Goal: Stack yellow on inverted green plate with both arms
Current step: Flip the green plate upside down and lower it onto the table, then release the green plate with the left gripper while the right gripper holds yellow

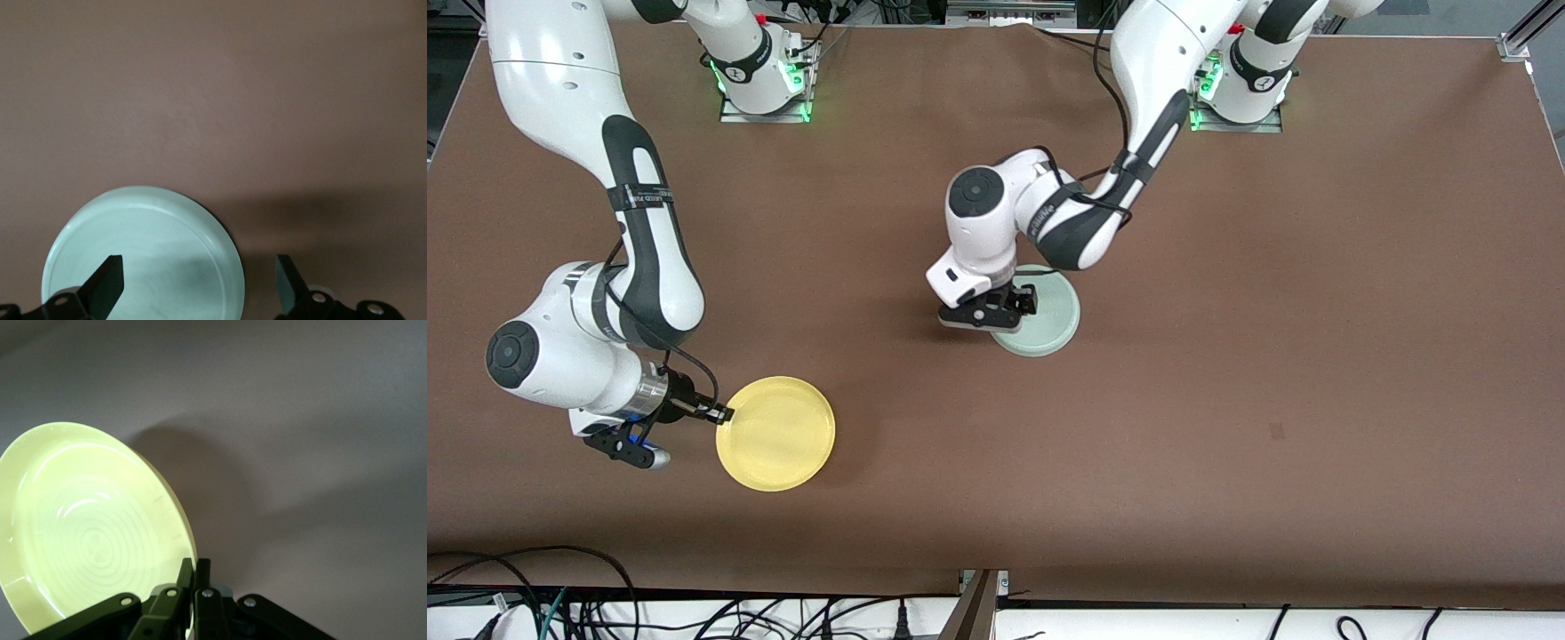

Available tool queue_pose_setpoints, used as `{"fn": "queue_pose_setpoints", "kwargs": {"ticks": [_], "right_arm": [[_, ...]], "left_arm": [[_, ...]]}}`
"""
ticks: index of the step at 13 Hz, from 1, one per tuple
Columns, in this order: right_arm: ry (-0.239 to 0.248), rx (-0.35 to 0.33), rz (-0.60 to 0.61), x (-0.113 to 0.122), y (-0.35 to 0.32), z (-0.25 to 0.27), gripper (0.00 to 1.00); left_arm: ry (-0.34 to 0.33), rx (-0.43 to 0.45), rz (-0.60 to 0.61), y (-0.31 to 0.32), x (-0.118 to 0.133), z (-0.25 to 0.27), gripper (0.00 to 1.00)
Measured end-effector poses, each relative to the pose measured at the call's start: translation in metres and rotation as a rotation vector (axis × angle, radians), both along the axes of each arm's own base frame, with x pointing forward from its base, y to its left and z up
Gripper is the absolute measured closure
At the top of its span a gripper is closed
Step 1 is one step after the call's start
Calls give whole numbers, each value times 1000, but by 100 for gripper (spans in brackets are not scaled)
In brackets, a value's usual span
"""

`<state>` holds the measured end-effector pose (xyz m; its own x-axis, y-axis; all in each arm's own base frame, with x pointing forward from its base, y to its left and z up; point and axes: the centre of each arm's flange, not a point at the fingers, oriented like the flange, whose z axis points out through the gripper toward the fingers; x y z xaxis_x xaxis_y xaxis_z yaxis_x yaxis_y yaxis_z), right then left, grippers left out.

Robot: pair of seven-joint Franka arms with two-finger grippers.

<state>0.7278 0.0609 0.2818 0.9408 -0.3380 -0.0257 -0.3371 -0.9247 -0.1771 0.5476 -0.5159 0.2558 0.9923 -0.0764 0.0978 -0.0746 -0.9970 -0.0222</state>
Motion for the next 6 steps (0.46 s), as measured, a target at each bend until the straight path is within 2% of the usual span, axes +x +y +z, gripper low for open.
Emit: {"fn": "queue_pose_setpoints", "kwargs": {"ticks": [3,6], "right_arm": [[16,23,-39,-3,29,-1,97],[45,77,-70,-10,75,-3,97]], "left_arm": [[7,31,82,52,40,52,0],[83,125,72,142,71,128,0]]}}
